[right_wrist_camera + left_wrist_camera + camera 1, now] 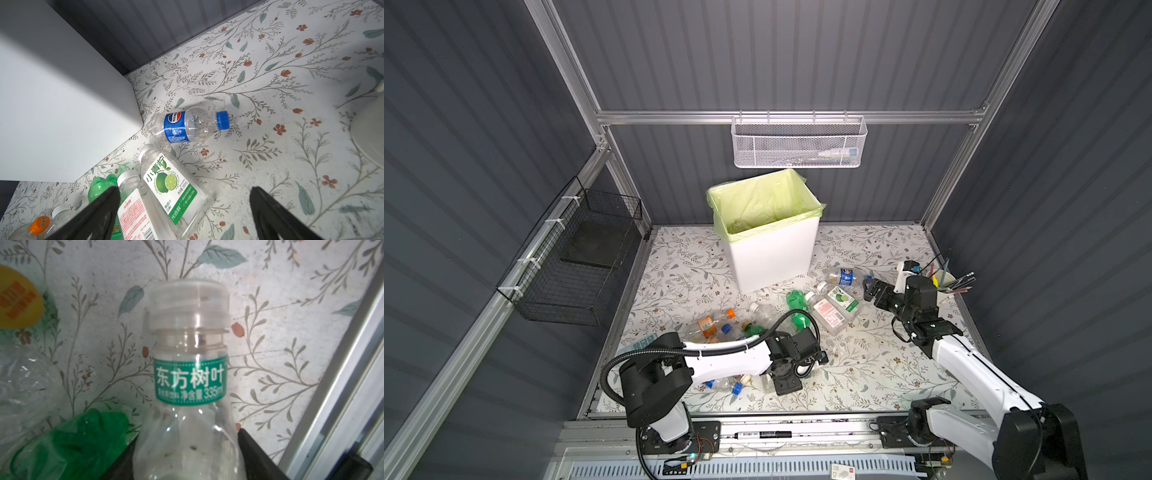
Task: Throw the plastic bottles in the bin
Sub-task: 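Close the left gripper on the green-labelled clear bottle with white cap, then lift the green-labelled bottle with the left gripper and drop it into the bin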
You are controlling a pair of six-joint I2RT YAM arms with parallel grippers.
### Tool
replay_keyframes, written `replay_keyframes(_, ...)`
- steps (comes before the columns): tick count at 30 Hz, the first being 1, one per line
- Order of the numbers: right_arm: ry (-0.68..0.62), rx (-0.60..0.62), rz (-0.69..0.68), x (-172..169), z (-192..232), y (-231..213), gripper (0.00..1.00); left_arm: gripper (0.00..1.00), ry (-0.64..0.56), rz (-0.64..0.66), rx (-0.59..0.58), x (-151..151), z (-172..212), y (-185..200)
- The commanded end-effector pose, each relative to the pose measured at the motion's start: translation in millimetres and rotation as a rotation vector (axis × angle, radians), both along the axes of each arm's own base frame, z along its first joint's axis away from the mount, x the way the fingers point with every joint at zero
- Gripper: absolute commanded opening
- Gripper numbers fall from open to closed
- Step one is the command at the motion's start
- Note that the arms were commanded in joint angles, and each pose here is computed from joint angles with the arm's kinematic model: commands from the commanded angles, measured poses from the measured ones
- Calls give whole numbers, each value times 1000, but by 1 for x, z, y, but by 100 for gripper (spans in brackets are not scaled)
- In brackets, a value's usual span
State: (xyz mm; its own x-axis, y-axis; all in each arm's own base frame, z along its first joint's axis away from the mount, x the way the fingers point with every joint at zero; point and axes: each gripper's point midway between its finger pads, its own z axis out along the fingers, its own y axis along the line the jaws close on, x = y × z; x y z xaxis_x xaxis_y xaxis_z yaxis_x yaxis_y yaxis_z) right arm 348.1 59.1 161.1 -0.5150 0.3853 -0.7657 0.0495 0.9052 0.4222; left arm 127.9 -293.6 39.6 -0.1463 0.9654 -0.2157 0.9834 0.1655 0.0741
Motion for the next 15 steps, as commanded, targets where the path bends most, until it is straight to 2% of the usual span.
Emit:
replay_keyframes(1,17,10,-3,-1,-5,-1,99,59,18,-20,-21,-3,3,-9)
replay_keyframes(4,16,13,-3,-2,-5,-2,99,50,0,-13,-69,0,13,-17)
replay_keyframes(6,17,12,-4,-3,-6,-3,99,47,-22,-8,-117,3,25,-24)
replay_keyframes(8,18,10,-8,-3,-6,-4,99,42,-80,13,-171,13,43,-30)
replay_keyframes(12,5,8,-16,-4,0,-8,99,32,-310,160,-289,56,102,-34)
replay_keyframes(15,-15,0,-24,-4,8,-11,99,28,-536,275,-451,91,180,-33)
